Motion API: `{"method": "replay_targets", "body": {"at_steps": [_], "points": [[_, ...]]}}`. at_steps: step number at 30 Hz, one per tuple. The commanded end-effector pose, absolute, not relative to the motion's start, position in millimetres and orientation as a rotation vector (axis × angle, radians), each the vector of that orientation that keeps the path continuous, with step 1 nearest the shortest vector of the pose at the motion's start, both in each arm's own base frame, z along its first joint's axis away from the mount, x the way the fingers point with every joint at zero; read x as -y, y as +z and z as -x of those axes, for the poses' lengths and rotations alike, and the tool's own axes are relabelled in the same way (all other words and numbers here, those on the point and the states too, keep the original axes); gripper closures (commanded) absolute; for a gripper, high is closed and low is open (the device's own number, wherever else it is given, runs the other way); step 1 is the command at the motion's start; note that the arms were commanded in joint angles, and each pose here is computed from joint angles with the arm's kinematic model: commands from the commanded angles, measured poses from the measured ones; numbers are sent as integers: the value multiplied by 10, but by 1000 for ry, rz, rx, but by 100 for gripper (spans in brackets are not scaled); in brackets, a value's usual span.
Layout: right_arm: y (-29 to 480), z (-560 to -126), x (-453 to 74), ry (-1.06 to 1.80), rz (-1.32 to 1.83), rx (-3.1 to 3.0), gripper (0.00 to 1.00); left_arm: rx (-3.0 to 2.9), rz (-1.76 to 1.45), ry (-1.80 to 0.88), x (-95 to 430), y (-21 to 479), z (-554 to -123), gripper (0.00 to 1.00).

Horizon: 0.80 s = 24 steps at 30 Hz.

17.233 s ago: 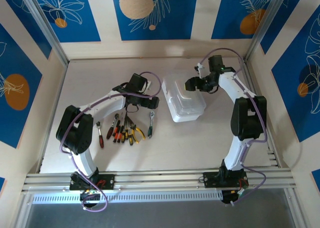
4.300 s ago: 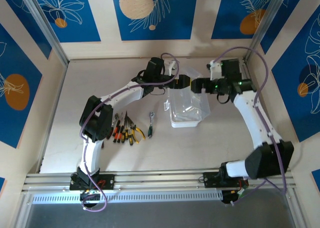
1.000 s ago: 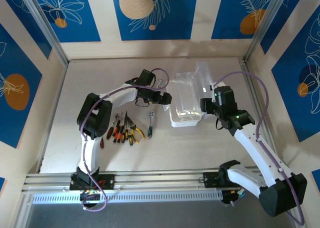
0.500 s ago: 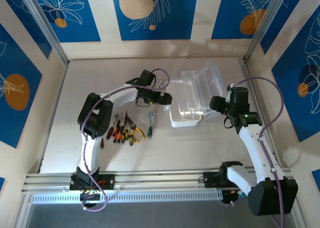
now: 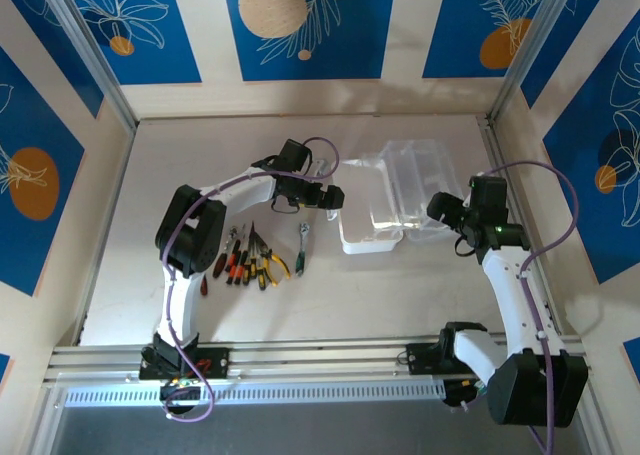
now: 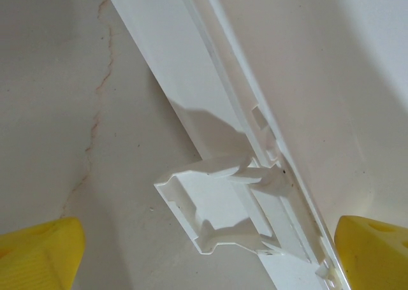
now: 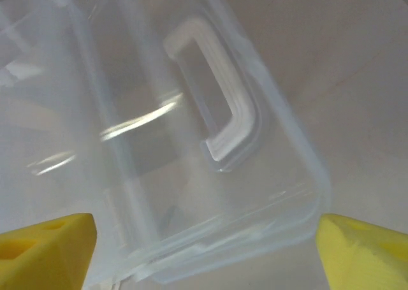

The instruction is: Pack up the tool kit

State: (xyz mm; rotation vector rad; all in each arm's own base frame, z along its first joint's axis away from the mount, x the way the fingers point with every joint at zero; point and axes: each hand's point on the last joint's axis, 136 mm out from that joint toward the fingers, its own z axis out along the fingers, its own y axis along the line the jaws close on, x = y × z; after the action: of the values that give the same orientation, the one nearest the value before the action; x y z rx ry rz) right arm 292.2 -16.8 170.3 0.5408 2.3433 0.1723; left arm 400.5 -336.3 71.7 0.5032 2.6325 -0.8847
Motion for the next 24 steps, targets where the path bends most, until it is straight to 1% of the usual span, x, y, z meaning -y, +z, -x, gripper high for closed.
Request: {"method": "replay_targets", "body": {"at_steps": [1,6,9,12,16,19,24], "points": [[1716,-2858,207,156,-565,-2360,6,-2655,-505,-894,3405,687,-3982,0],[1799,-2808,252,130,-581,-2353,1,-2656,-501,-891,3397,717,-3981,0],[1915,-2790,224,144,-558,-2334,1,-2645,-502,-871,3360,815,-4000,0],[2045,-2791,148,179,-499,-2320,1,-2613,-482,-827,3250,1015,-4058,0],[2171,-2834,-122,310,-356,-2334,1,-2585,-390,-794,3010,1289,-4132,0],[2246,-2845,-318,331,-252,-2347,1,-2556,-305,-770,2737,1479,-4147,0],[2389,-2930,-712,368,-67,-2352,1,-2571,-267,-580,2213,1603,-3978,0]]}}
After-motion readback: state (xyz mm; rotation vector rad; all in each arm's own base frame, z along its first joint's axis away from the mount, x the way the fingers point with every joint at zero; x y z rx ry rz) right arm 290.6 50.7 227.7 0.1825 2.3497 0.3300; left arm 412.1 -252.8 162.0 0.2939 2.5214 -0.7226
